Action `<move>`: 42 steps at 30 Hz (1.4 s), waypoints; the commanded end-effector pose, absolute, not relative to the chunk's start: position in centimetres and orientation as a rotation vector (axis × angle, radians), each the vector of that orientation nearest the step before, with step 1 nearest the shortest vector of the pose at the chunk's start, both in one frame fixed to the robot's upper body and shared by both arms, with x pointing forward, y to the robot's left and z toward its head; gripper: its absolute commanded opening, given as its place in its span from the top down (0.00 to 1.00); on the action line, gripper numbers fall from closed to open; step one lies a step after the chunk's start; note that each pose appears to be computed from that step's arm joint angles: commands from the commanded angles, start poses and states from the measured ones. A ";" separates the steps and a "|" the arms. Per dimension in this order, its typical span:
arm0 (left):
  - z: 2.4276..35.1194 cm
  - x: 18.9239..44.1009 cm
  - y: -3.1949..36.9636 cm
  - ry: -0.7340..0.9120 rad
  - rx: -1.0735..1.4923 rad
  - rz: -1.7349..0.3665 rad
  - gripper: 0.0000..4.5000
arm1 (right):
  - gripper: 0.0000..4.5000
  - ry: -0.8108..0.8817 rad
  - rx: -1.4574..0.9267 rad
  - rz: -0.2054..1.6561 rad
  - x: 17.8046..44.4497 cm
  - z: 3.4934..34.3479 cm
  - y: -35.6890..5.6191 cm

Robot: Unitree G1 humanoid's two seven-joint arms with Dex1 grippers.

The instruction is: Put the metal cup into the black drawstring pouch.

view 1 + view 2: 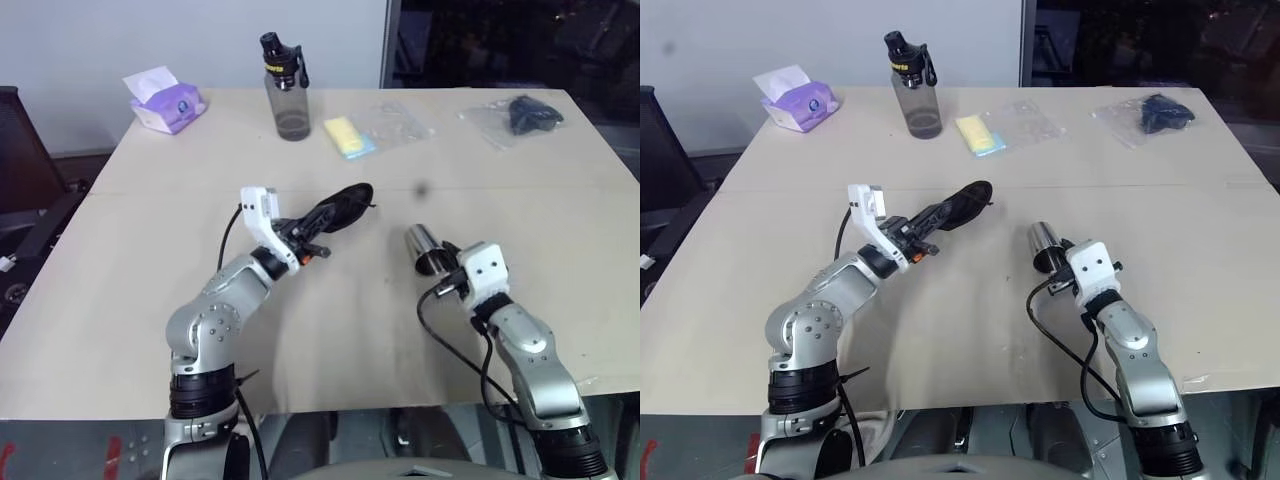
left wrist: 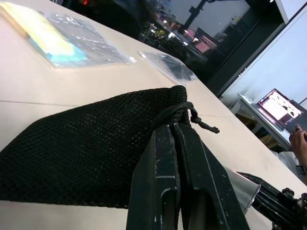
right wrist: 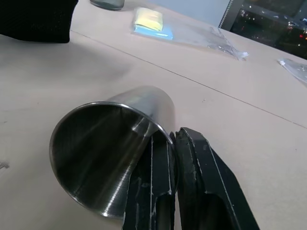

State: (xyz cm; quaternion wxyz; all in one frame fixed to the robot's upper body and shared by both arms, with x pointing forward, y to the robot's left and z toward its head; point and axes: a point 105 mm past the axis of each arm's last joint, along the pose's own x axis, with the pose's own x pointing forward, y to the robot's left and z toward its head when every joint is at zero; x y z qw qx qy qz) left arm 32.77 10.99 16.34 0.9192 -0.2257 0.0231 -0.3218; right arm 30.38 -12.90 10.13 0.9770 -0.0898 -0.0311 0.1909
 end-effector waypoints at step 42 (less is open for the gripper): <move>17.5 29.2 8.4 0.028 -0.515 -0.867 1.00 | 0.98 -0.330 -0.290 0.800 28.8 15.4 -5.6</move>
